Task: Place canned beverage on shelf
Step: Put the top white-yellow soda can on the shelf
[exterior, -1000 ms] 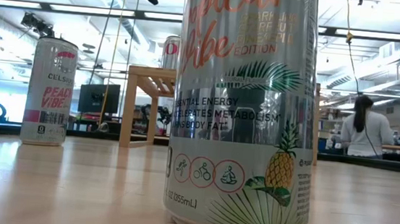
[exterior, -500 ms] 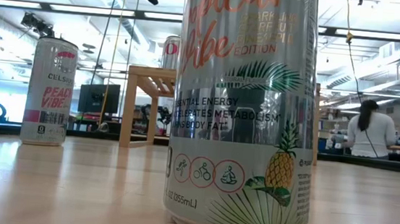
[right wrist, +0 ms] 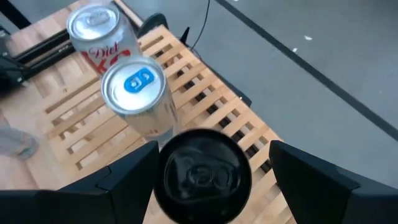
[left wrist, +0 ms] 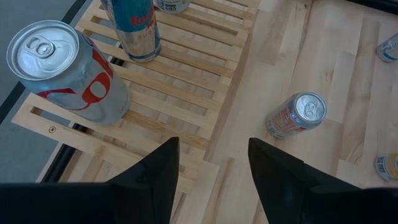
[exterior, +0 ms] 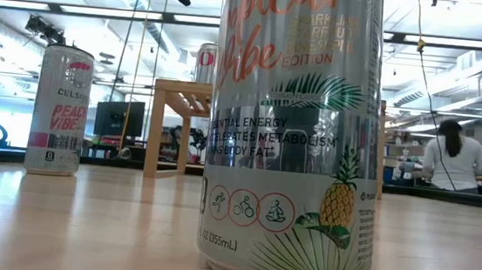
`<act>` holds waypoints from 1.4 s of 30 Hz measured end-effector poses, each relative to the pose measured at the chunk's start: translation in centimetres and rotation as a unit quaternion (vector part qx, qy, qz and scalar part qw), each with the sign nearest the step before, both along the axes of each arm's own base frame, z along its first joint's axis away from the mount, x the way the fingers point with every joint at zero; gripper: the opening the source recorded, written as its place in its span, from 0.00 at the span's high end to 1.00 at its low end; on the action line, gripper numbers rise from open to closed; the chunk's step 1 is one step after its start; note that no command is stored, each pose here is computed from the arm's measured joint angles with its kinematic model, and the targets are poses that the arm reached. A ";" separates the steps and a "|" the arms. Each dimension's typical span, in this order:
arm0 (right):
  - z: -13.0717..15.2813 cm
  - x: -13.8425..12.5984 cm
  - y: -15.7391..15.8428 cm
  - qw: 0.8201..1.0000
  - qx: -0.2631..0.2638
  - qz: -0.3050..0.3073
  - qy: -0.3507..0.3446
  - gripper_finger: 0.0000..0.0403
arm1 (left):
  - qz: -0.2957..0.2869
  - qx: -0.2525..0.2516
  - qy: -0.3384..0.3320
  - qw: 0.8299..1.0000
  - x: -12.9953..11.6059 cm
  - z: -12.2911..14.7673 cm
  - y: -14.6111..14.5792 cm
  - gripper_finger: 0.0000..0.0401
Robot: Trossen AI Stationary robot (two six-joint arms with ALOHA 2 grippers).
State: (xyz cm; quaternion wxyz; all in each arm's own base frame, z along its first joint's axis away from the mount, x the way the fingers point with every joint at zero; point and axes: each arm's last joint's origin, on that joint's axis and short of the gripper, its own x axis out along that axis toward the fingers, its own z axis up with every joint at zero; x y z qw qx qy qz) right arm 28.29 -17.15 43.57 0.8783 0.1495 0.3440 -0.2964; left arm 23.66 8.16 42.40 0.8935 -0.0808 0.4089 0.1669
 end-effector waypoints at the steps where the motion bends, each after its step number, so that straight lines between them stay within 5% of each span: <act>1: 0.0 0.0 0.0 1.000 0.001 0.001 0.003 0.22 | 0.000 0.000 0.000 1.000 0.0 0.0 0.0 0.52; 27: 0.0 -0.5 0.4 1.000 0.021 -0.022 0.008 0.22 | 0.000 0.000 0.000 1.000 0.0 0.0 0.0 0.52; 37: 2.4 -3.9 2.4 0.999 -0.003 -0.037 0.000 0.22 | -0.001 0.001 0.000 1.000 0.0 0.0 0.0 0.52; 42: 1.9 -4.2 3.1 0.999 0.027 -0.037 0.029 0.26 | -0.002 0.002 0.000 1.000 0.0 0.0 0.0 0.52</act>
